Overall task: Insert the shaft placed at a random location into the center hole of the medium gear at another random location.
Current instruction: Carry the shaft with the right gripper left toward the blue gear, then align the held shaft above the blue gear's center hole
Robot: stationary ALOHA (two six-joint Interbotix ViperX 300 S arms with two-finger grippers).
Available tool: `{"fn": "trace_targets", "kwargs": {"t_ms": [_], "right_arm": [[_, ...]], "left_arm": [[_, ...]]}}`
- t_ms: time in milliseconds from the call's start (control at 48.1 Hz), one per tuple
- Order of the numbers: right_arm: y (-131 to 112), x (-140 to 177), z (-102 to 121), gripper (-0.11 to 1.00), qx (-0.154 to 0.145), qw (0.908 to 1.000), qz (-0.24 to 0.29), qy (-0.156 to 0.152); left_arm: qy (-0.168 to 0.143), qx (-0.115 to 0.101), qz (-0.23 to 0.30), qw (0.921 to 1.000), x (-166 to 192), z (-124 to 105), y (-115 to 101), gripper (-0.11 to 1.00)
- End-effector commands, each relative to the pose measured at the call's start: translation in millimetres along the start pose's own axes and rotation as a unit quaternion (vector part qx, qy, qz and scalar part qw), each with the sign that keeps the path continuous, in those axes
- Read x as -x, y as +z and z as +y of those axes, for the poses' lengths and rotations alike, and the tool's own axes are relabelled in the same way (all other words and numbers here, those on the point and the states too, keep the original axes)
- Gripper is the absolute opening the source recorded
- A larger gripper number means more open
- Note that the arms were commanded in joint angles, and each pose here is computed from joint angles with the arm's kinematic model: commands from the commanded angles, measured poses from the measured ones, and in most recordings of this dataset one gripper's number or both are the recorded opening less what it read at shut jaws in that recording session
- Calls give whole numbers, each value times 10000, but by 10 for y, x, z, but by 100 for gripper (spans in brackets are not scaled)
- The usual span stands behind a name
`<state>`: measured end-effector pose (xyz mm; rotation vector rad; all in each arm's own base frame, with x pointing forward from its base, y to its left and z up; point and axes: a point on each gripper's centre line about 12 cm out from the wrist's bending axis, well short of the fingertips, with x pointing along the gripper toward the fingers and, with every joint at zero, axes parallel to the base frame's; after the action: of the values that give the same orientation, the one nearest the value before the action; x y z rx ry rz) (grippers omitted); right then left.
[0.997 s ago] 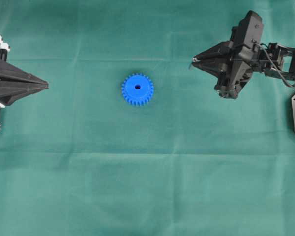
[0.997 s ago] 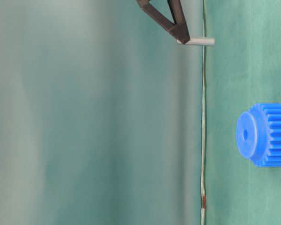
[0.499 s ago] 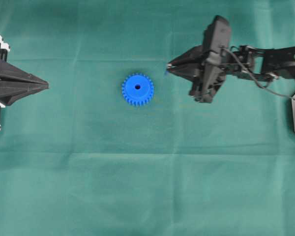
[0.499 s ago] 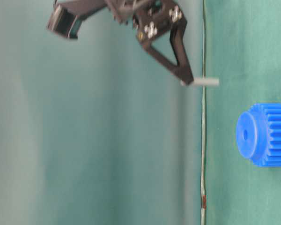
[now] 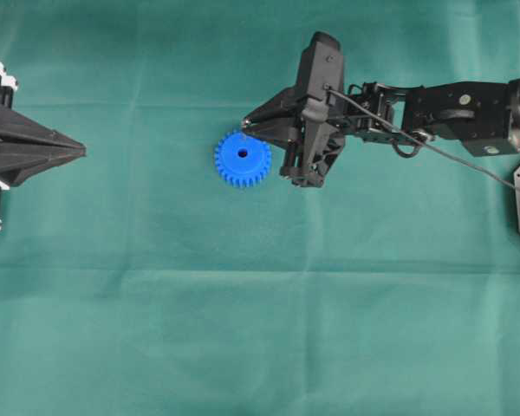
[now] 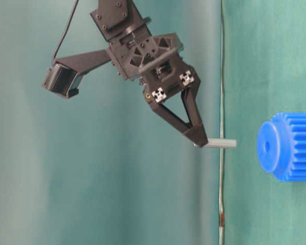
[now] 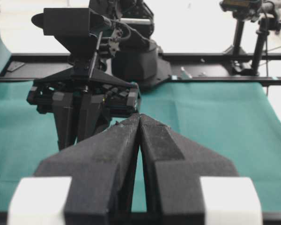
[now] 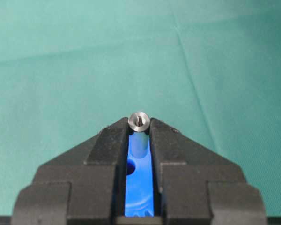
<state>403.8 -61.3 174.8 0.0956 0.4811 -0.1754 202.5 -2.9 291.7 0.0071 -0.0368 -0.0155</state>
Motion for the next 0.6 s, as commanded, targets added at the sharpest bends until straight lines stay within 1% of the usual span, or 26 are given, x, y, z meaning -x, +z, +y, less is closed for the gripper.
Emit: {"fn": "trace_targets", "kwargs": {"t_ms": [0, 166, 415, 582], "right_arm": [[179, 16, 18, 13, -69, 9997, -229, 24], [147, -10, 35, 13, -73, 9998, -197, 39], [-46, -164, 40, 13, -140, 9999, 11, 24], [-85, -192, 43, 13, -165, 9998, 49, 23]], "left_arm": [[14, -1, -100, 9999, -25, 6, 80, 0], [12, -16, -92, 10000, -24, 6, 74, 0], [14, -8, -92, 10000, -24, 6, 74, 0], [14, -8, -92, 10000, -24, 6, 74, 0]]}}
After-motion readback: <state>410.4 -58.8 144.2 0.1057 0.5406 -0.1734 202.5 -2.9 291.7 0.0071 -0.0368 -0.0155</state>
